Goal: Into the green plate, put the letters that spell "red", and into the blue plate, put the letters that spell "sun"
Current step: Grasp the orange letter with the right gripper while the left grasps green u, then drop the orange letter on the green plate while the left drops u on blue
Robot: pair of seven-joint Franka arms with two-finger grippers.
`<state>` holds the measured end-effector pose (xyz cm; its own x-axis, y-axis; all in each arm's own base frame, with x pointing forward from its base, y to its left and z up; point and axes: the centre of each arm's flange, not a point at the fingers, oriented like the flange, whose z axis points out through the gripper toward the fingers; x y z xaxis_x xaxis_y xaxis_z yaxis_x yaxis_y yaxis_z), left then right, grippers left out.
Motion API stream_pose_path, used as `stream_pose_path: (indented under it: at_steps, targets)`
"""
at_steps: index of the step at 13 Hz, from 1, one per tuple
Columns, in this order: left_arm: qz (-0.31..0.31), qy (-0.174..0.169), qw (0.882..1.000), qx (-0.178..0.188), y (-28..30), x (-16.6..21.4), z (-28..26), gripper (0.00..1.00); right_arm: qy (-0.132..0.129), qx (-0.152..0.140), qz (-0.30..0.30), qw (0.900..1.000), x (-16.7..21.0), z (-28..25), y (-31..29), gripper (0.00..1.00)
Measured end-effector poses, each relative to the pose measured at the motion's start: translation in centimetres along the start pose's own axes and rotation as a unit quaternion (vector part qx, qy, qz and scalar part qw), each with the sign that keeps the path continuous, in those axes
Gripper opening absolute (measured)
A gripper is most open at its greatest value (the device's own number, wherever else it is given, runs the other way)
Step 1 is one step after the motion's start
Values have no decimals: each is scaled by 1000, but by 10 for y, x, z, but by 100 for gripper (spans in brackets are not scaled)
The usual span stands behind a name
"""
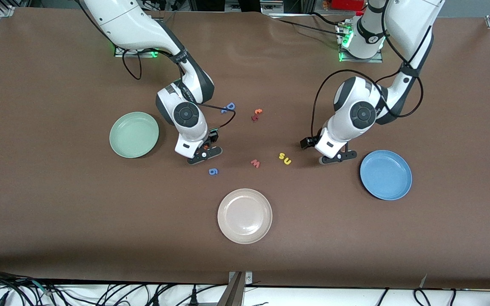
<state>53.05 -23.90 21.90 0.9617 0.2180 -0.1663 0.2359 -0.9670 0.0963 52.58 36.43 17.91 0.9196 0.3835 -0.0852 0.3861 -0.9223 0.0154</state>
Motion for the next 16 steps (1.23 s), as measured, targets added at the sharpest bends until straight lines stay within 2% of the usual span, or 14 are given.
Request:
stream_pose_path:
  at_steps: [1, 4, 5, 6, 7, 8, 11, 13, 15, 16]
  targets:
    - [2, -1, 1000, 0, 4, -3, 5, 94, 0, 0, -1, 1000, 0, 1, -1, 51]
    - [7, -7, 1000, 4, 12, -10, 23, 93, -1, 0, -3, 1000, -1, 4, -2, 48]
    - [7, -8, 1000, 4, 15, -12, 29, 91, 0, 0, -3, 1000, 0, 3, -3, 40]
    - [8, -9, 1000, 5, 16, -13, 34, 91, 0, 0, -3, 1000, 0, 3, -3, 40]
    - [7, -12, 1000, 7, 16, -14, 39, 90, 1, 0, -3, 1000, 0, 2, -3, 31]
    - [7, -14, 1000, 8, 16, -15, 44, 89, 1, 0, -6, 1000, 0, 2, -3, 28]
    - [7, -15, 1000, 9, 15, -16, 54, 87, 9, -3, -27, 1000, 5, -7, 3, 28]
    - [5, -14, 1000, 10, 12, -15, 57, 84, 10, -15, -36, 999, 10, -26, 29, 28]
    - [5, -11, 1000, 9, 10, -16, 61, 81, -11, -24, -45, 999, 10, -48, 72, 28]
    - [4, -10, 1000, 10, 10, -16, 62, 76, -26, -25, -45, 998, 8, -58, 97, 28]
